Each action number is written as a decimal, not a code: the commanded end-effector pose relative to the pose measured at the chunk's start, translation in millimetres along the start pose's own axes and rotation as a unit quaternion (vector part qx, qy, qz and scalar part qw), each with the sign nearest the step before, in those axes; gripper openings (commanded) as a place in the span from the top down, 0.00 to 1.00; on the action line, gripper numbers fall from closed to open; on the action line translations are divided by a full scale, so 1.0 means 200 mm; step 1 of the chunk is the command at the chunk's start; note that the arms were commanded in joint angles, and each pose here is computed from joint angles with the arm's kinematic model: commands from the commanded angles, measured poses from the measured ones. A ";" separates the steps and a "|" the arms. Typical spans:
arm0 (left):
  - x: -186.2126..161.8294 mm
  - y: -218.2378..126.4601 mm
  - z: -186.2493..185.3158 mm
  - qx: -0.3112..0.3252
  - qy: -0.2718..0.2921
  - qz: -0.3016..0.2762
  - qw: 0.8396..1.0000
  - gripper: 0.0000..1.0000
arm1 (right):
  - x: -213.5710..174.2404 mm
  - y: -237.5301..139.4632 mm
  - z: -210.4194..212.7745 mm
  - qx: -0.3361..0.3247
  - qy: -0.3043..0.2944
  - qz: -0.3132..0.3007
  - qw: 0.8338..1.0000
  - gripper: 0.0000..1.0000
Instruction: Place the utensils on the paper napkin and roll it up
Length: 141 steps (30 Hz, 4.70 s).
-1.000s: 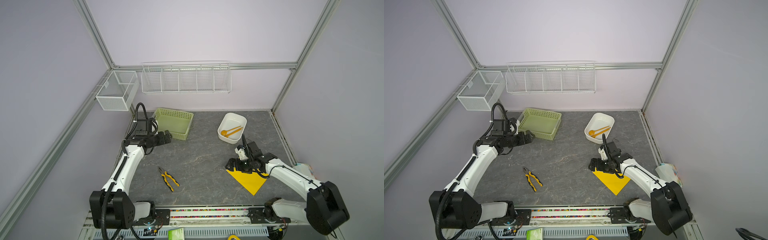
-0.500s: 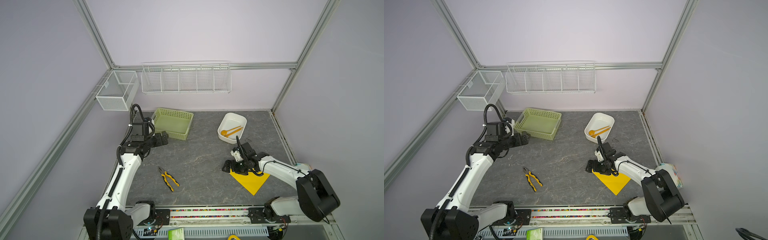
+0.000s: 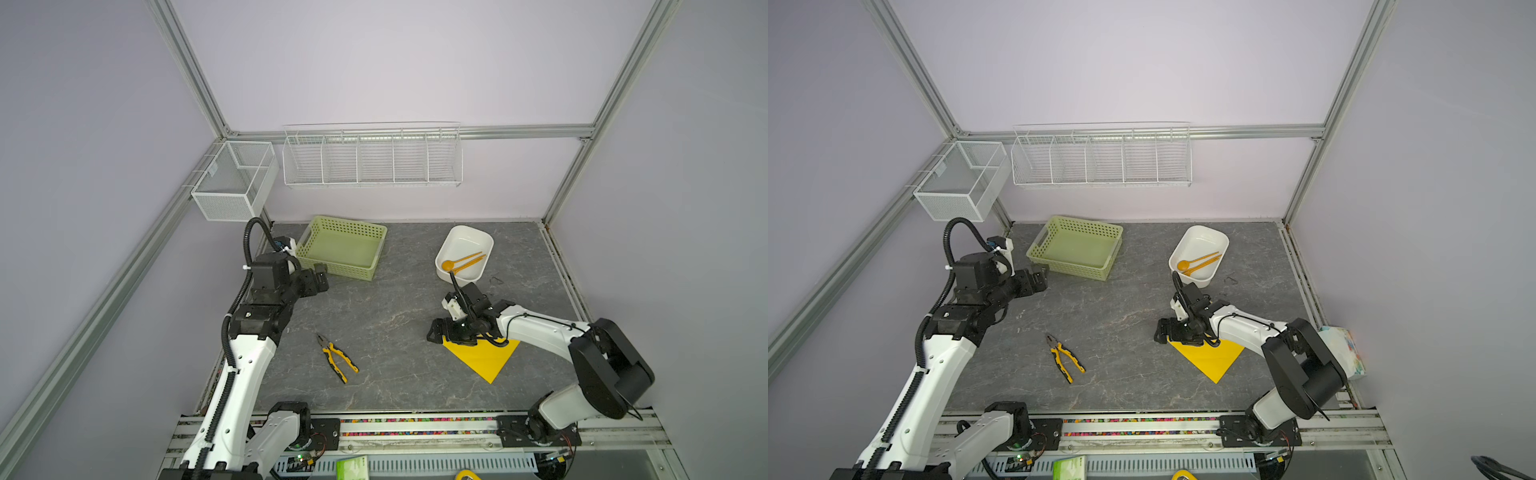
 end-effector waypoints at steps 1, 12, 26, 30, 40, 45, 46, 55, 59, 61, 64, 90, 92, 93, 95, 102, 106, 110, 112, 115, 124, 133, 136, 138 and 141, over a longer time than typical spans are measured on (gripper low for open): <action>-0.01 0.00 0.00 -0.008 -0.009 -0.004 1.000 0.01 | -0.03 0.09 0.04 -0.020 0.037 0.022 0.999 0.04; -0.04 -0.01 -0.01 -0.028 -0.031 0.003 0.999 0.01 | 0.09 0.26 0.35 -0.012 0.030 0.000 0.999 0.05; -0.06 0.02 -0.01 -0.039 -0.042 0.013 0.998 0.01 | 0.20 0.39 0.50 0.007 0.051 -0.027 0.998 0.05; -0.06 0.03 -0.02 -0.043 -0.044 0.016 0.998 0.01 | 0.21 0.42 0.52 0.014 0.052 -0.024 0.998 0.05; -0.06 0.03 -0.02 -0.044 -0.045 0.017 0.998 0.01 | 0.25 0.40 0.58 0.023 0.038 -0.032 0.998 0.05; -0.05 0.05 -0.02 -0.042 -0.046 0.020 0.998 0.01 | 0.28 0.28 0.64 0.021 0.015 -0.052 0.998 0.05; -0.05 0.05 -0.01 -0.042 -0.046 0.021 0.998 0.01 | 0.29 0.26 0.65 0.021 0.011 -0.056 0.998 0.05; -0.06 0.06 -0.01 -0.035 -0.046 0.025 0.998 0.01 | 0.34 0.07 0.65 0.017 -0.016 -0.085 0.996 0.04; -0.06 0.08 0.00 -0.030 -0.045 0.028 0.998 0.01 | 0.36 0.00 0.62 0.011 -0.019 -0.098 0.995 0.04; -0.06 0.09 0.00 -0.029 -0.045 0.029 0.998 0.01 | 0.37 -0.04 0.60 0.009 -0.019 -0.104 0.994 0.04; -0.06 0.10 0.00 -0.026 -0.044 0.033 0.998 0.01 | 0.39 -0.10 0.55 0.004 -0.017 -0.116 0.993 0.04; -0.02 0.51 -0.34 -0.073 0.009 0.171 0.983 0.04 | 0.63 -0.41 0.12 -0.057 0.006 -0.158 0.986 0.01; 0.01 0.52 -0.37 -0.081 0.022 0.179 0.980 0.04 | 0.68 -0.42 0.07 -0.059 0.016 -0.160 0.985 0.01; 0.02 0.53 -0.38 -0.080 0.029 0.181 0.980 0.04 | 0.69 -0.42 0.04 -0.060 0.021 -0.160 0.985 0.01; 0.05 0.52 -0.37 -0.070 0.049 0.176 0.981 0.04 | 0.74 -0.42 0.00 -0.062 0.030 -0.162 0.984 0.01; -0.02 0.52 -0.30 -0.035 0.115 0.138 0.983 0.04 | 0.81 -0.39 -0.17 -0.086 0.071 -0.150 0.982 0.02; 0.00 0.47 -0.29 -0.016 0.128 0.116 0.985 0.05 | 0.78 -0.39 -0.23 -0.108 0.082 -0.141 0.981 0.02; 0.00 0.43 -0.28 -0.025 0.133 0.099 0.986 0.04 | 0.74 -0.39 -0.29 -0.119 0.096 -0.128 0.980 0.02; -0.01 0.43 -0.28 -0.027 0.133 0.100 0.986 0.04 | 0.72 -0.39 -0.32 -0.123 0.101 -0.126 0.979 0.02; -0.02 0.43 -0.29 -0.030 0.136 0.102 0.985 0.04 | 0.69 -0.40 -0.36 -0.126 0.105 -0.122 0.979 0.02; -0.03 0.47 -0.31 -0.030 0.133 0.107 0.985 0.04 | 0.65 -0.43 -0.43 -0.142 0.110 -0.113 0.977 0.02; -0.03 0.53 -0.35 0.012 0.093 0.124 0.988 0.05 | 0.69 -0.44 -0.51 -0.176 0.126 -0.117 0.969 0.02; -0.02 0.55 -0.35 0.035 0.065 0.124 0.989 0.05 | 0.71 -0.44 -0.54 -0.200 0.128 -0.113 0.965 0.02; -0.02 0.56 -0.35 0.036 0.045 0.125 0.991 0.05 | 0.71 -0.43 -0.56 -0.213 0.128 -0.111 0.962 0.02; -0.04 0.58 -0.35 0.036 0.022 0.132 0.990 0.06 | 0.69 -0.42 -0.58 -0.232 0.129 -0.100 0.959 0.02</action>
Point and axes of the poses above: each gripper's point midway between its finger pads, its own y axis out along the fingers, its own z axis along the line the jaws close on, x = y × z, the point moved 10 cm from there along -y, back along the fingers, and after that the axes turned 7 degrees about -y, right-handed, at the moved point
